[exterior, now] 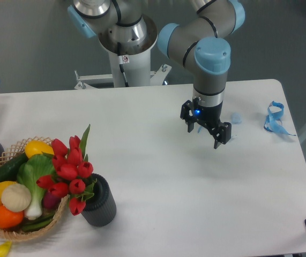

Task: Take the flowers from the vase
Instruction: 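Open the gripper and move it toward the red tulips in the black vase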

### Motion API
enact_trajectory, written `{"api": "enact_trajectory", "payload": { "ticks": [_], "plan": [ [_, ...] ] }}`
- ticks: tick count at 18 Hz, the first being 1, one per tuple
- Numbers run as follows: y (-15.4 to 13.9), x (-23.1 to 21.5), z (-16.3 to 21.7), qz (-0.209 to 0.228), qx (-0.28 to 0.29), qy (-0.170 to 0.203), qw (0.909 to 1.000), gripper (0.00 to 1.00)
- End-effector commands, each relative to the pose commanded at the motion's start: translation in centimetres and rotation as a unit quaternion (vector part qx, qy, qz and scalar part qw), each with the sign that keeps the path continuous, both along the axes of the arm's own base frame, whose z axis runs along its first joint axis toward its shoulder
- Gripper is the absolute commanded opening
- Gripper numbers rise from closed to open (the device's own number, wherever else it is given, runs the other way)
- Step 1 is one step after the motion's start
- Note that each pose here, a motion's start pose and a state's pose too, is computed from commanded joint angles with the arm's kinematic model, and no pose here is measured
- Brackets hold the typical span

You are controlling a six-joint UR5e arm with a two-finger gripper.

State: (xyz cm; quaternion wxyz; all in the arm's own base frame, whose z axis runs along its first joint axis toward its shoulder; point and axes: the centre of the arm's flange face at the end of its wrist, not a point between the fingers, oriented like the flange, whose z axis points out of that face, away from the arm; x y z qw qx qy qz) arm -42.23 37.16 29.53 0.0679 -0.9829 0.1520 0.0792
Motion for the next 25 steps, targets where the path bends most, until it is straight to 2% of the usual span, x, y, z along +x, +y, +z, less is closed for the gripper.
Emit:
{"api": "enact_trajectory", "payload": {
  "ticks": [8, 10, 13, 16, 18, 20, 21, 25],
  "plan": [
    [0.3, 0.1, -0.5, -0.002, 0.006, -0.004, 1.0000, 1.00],
    [1.0, -0.1, -0.8, 0.003, 0.033, -0.011, 0.9994, 1.00],
    [1.9, -0.4, -1.0, 0.066, 0.091, -0.041, 0.9929, 1.00],
    [2.7, -0.5, -0.8, 0.065, 0.129, -0.049, 0.9883, 1.00],
    [3.8, -0.9, -1.4, 0.052, 0.173, -0.060, 0.9817, 1.00],
    [4.3, -0.5, -1.3, 0.048, 0.193, -0.076, 0.9772, 1.00],
    [4.8, -0.2, -1.3, 0.045, 0.213, -0.093, 0.9716, 1.00],
    [6.1, 1.1, -0.2, 0.021, 0.306, -0.161, 0.9380, 1.00]
  ]
}}
